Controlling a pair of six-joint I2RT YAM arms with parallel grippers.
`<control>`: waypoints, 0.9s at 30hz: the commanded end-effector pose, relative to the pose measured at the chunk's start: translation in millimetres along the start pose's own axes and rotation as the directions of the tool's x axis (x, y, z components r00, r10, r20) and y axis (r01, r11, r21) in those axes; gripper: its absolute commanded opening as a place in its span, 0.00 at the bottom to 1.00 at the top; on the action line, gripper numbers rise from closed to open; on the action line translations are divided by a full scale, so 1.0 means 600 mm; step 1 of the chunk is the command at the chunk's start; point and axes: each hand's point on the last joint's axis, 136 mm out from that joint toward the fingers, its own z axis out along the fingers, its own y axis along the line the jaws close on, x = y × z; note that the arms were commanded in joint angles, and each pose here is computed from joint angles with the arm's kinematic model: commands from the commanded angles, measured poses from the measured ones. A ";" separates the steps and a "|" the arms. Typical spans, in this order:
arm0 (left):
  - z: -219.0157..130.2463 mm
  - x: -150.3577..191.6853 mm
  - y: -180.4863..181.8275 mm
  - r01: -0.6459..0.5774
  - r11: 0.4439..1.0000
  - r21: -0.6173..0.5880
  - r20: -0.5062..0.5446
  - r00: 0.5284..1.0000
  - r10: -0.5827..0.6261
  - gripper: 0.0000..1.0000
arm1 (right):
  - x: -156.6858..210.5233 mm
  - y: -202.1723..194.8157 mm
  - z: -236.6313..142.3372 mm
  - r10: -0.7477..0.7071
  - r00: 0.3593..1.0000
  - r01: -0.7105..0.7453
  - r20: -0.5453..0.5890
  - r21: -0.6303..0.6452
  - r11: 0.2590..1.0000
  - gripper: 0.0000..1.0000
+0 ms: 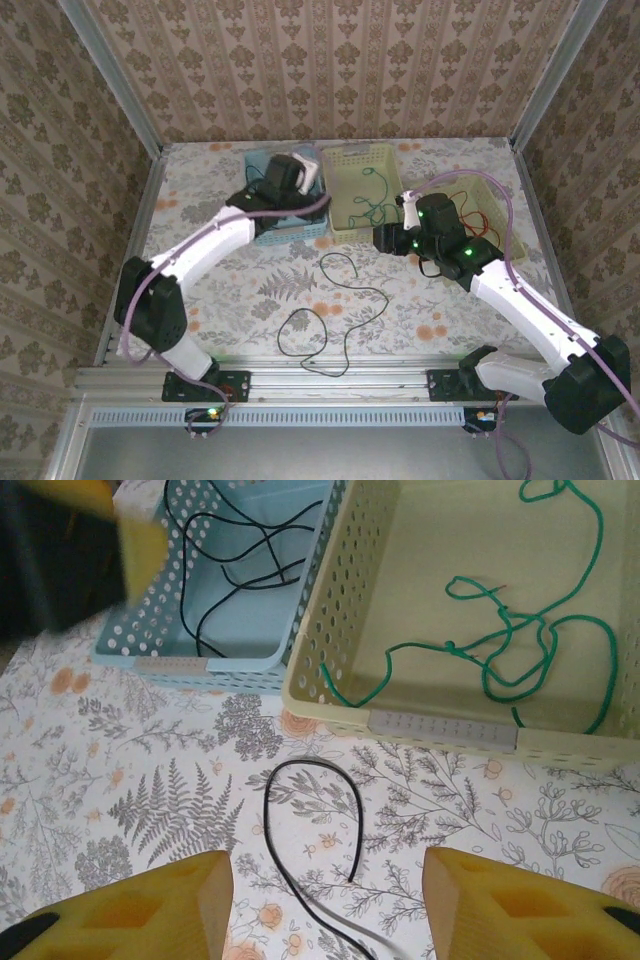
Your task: Untangle the cables
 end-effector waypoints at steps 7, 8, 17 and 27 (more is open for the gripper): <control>-0.058 0.319 -0.264 -0.209 0.832 0.514 -0.428 0.778 0.460 0.86 | -0.003 -0.074 -0.019 0.116 0.991 -0.123 0.064 0.108 0.987 0.55; -0.048 0.332 -0.261 -0.253 0.838 0.484 -0.439 0.758 0.483 0.86 | -0.004 -0.075 -0.020 0.120 0.990 -0.127 0.069 0.108 0.986 0.55; 0.076 0.276 -0.280 -0.448 0.830 0.333 -0.282 0.792 0.541 0.88 | -0.007 -0.080 -0.033 0.120 0.989 -0.129 0.082 0.114 0.985 0.55; 0.155 0.256 -0.314 -0.515 0.786 0.342 -0.222 0.768 0.600 0.89 | -0.006 -0.090 -0.045 0.135 0.987 -0.145 0.083 0.131 0.981 0.55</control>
